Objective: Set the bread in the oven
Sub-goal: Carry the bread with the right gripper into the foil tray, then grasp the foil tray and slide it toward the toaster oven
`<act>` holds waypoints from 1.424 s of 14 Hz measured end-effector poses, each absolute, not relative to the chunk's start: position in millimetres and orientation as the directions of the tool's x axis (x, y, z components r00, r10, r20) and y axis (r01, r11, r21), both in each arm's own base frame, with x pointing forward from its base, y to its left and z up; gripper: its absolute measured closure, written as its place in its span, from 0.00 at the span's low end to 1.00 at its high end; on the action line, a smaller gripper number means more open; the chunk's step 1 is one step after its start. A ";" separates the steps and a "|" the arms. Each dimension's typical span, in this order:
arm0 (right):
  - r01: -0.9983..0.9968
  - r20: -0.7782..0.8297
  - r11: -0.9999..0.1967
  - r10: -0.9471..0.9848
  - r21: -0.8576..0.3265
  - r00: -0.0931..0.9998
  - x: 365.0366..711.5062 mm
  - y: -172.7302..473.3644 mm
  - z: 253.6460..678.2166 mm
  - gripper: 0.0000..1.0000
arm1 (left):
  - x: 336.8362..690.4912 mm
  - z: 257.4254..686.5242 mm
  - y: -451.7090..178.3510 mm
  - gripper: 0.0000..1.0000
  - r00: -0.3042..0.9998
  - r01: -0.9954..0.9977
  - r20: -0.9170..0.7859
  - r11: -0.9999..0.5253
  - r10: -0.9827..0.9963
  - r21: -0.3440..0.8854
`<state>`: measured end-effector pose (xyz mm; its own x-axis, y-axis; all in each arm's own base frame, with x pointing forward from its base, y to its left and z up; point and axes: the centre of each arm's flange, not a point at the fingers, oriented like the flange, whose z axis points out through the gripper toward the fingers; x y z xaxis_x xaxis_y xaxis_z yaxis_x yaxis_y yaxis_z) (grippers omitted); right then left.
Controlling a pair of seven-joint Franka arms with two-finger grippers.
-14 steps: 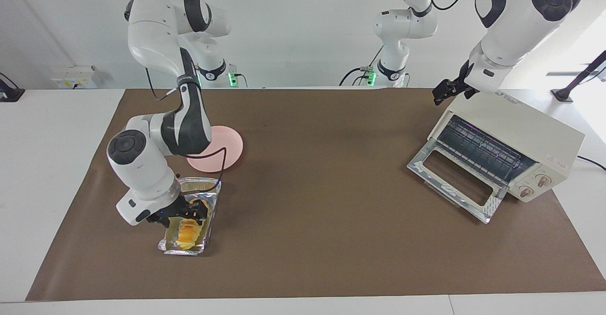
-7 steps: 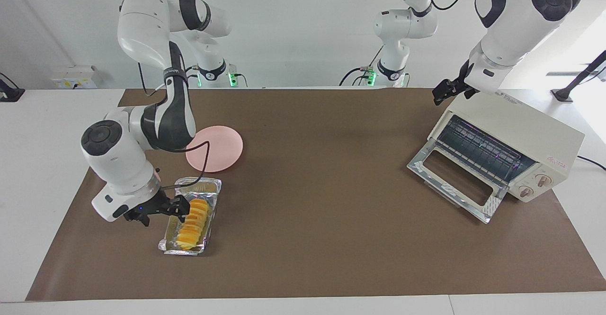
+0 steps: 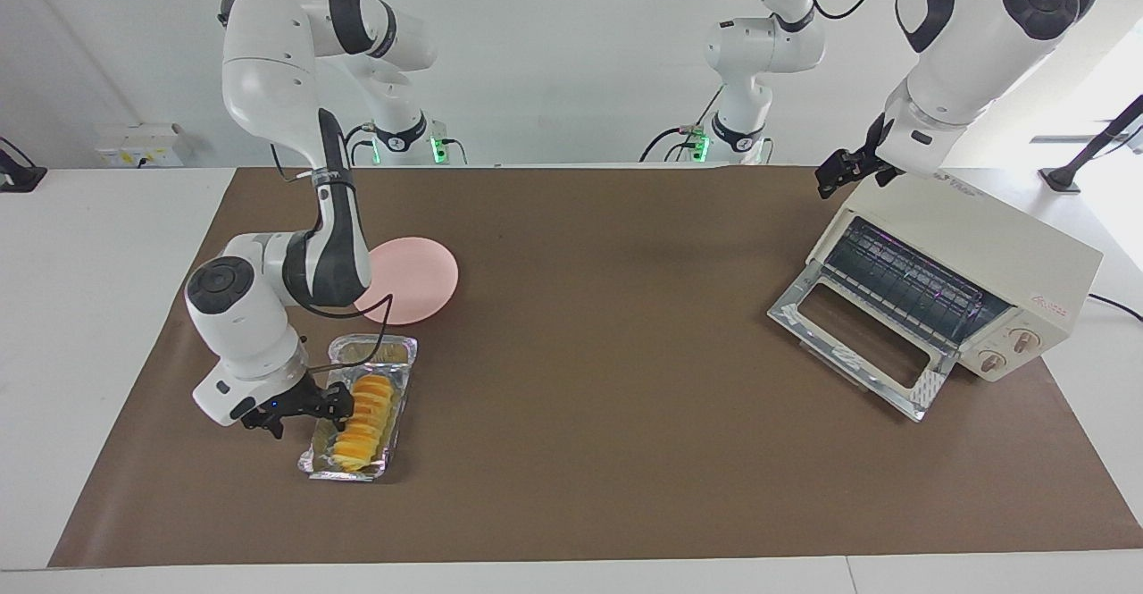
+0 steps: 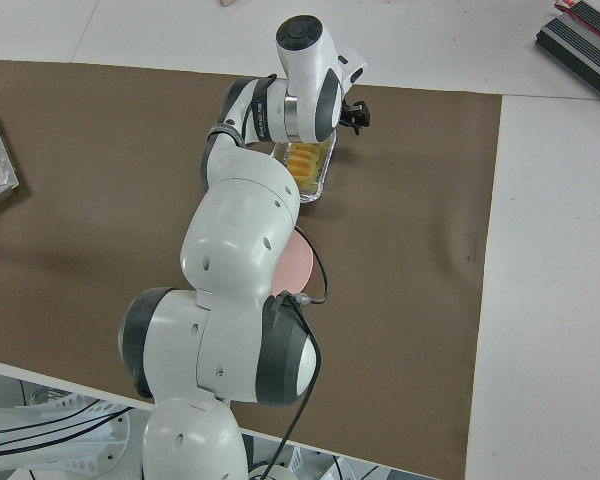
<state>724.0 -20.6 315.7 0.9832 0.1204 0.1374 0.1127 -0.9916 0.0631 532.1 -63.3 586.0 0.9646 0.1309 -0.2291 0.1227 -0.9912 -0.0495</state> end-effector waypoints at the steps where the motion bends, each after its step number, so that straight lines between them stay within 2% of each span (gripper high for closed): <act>1: 0.113 0.139 -0.992 0.121 0.064 0.983 722.9 -20.5 318.1 0.17 | 532.1 586.0 -63.3 0.00 0.965 0.123 -0.229 -0.991 0.131 -0.049; 3: 0.113 0.139 -0.992 0.121 0.064 0.983 720.5 -20.2 321.4 0.42 | 532.1 586.0 -63.3 0.00 0.965 0.123 -0.229 -0.991 0.131 -0.049; 7: 0.115 0.153 -0.991 0.123 0.064 0.980 719.8 -19.0 320.5 0.86 | 532.1 586.0 -63.3 0.00 0.965 0.123 -0.229 -0.991 0.131 -0.049; 9: 0.116 0.161 -0.991 0.125 0.064 0.979 719.8 -18.0 320.3 0.98 | 532.1 586.0 -63.3 0.00 0.965 0.123 -0.229 -0.991 0.131 -0.049; 15: 0.133 0.135 -0.990 0.139 0.048 0.981 720.1 -2.5 341.2 0.98 | 532.1 586.0 -63.3 0.00 0.965 0.123 -0.229 -0.991 0.131 -0.049; 20: 0.154 0.064 -0.987 0.151 -0.038 0.986 711.4 57.4 442.8 0.98 | 532.1 586.0 -63.3 0.00 0.965 0.123 -0.229 -0.991 0.131 -0.049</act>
